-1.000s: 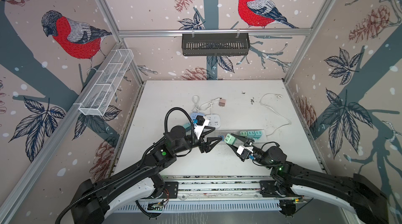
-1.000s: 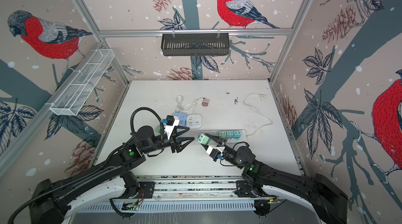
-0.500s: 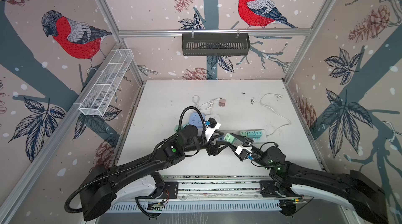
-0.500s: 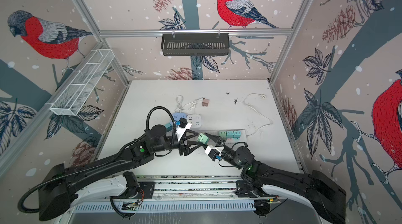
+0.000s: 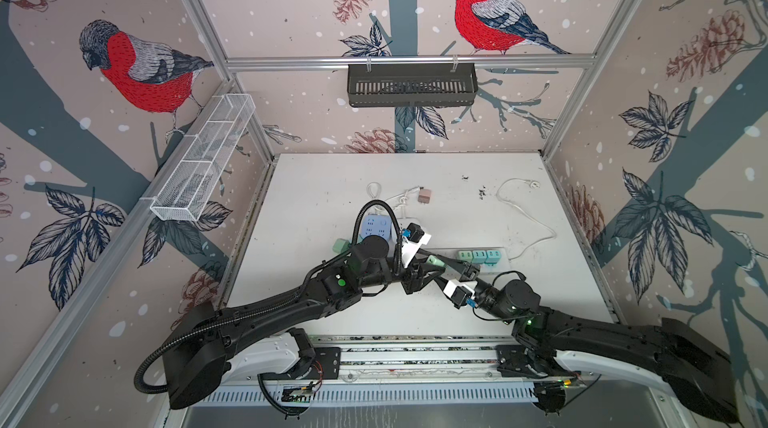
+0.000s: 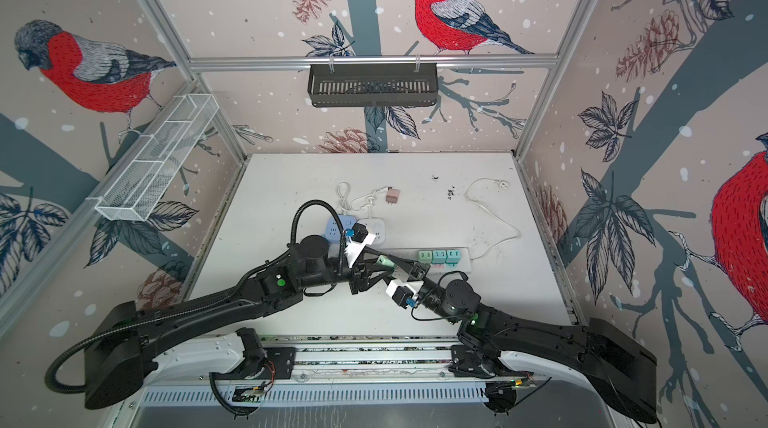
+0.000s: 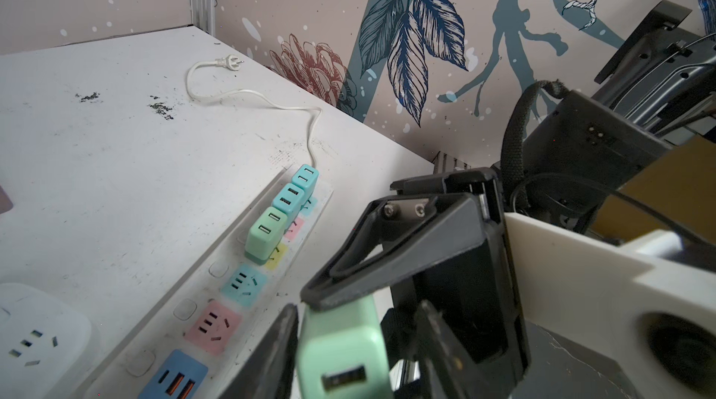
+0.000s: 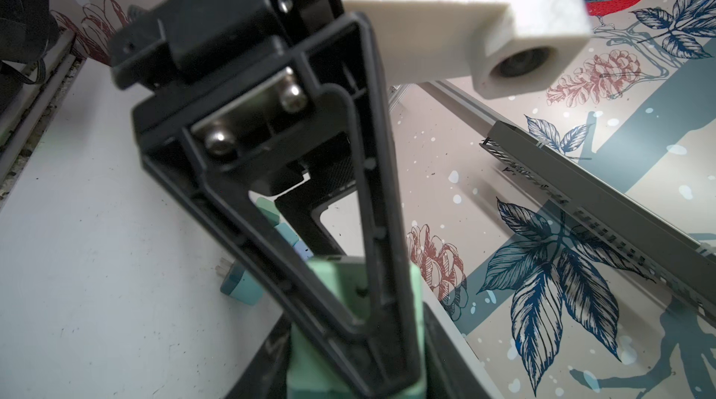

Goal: Insert the plug
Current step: 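Close the left gripper on the green adapter held by the right gripper, then open the right gripper and draw it back while the left holds the adapter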

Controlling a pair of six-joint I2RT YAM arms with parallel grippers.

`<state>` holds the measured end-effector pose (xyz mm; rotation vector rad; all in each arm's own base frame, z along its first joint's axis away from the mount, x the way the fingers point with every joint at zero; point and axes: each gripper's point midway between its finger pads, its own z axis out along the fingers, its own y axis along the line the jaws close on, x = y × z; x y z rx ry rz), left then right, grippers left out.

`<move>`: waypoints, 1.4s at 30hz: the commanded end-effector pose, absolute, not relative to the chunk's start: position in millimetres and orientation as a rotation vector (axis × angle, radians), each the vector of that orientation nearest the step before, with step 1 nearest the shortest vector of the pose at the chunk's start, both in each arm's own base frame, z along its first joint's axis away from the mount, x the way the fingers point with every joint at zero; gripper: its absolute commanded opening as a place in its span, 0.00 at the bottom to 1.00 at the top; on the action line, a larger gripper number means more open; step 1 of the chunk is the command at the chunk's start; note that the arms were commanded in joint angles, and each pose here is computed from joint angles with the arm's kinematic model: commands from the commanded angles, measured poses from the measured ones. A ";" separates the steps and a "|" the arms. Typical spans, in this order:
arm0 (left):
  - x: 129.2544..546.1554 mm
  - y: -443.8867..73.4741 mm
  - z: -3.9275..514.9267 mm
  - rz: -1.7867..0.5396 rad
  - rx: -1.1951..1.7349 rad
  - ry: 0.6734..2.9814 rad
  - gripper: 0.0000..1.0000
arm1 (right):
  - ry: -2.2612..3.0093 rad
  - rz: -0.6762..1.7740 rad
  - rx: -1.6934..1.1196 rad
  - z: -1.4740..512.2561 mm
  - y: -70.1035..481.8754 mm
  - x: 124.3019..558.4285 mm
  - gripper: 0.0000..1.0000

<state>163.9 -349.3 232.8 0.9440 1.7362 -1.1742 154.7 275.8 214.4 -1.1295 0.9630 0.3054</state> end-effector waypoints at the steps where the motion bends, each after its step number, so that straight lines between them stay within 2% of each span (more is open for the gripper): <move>1: 165.3 -353.2 239.0 -1.170 0.949 1.712 0.43 | 0.938 0.286 -1.078 229.6 274.2 157.3 0.21; 5: 165.6 -355.9 235.8 -1.169 0.959 1.720 0.27 | 0.940 0.283 -1.081 228.4 275.0 157.0 0.23; 9: 167.3 -357.2 235.6 -1.156 0.966 1.719 0.02 | 0.941 0.270 -1.057 229.0 271.7 158.4 0.47; 12: 168.2 -356.1 235.9 -1.146 0.964 1.715 0.00 | 0.942 0.261 -1.030 229.6 267.1 159.4 0.62; 15: 169.9 -353.5 238.8 -1.129 0.952 1.701 0.00 | 0.950 0.253 -1.014 229.9 264.0 161.0 0.70; 16: 170.2 -351.9 239.4 -1.121 0.949 1.697 0.00 | 0.956 0.248 -1.006 230.0 262.7 162.4 0.94; 17: 170.8 -350.8 241.6 -1.114 0.945 1.689 0.00 | 0.961 0.244 -1.004 229.8 262.2 163.0 1.00; 21: 176.5 -339.0 244.3 -1.032 0.920 1.674 0.00 | 1.010 0.211 -0.951 230.7 252.3 171.4 1.00; 30: 203.1 -296.2 231.1 -0.663 0.878 1.700 0.00 | 1.136 0.201 -0.689 238.0 198.0 201.1 1.00; 36: 202.5 -295.1 217.9 -0.584 0.973 1.685 0.00 | 1.242 0.215 -0.320 239.8 131.7 233.1 1.00; 42: 198.6 -300.3 195.1 -0.531 1.114 1.690 0.00 | 1.364 0.192 0.065 219.2 65.0 259.8 1.00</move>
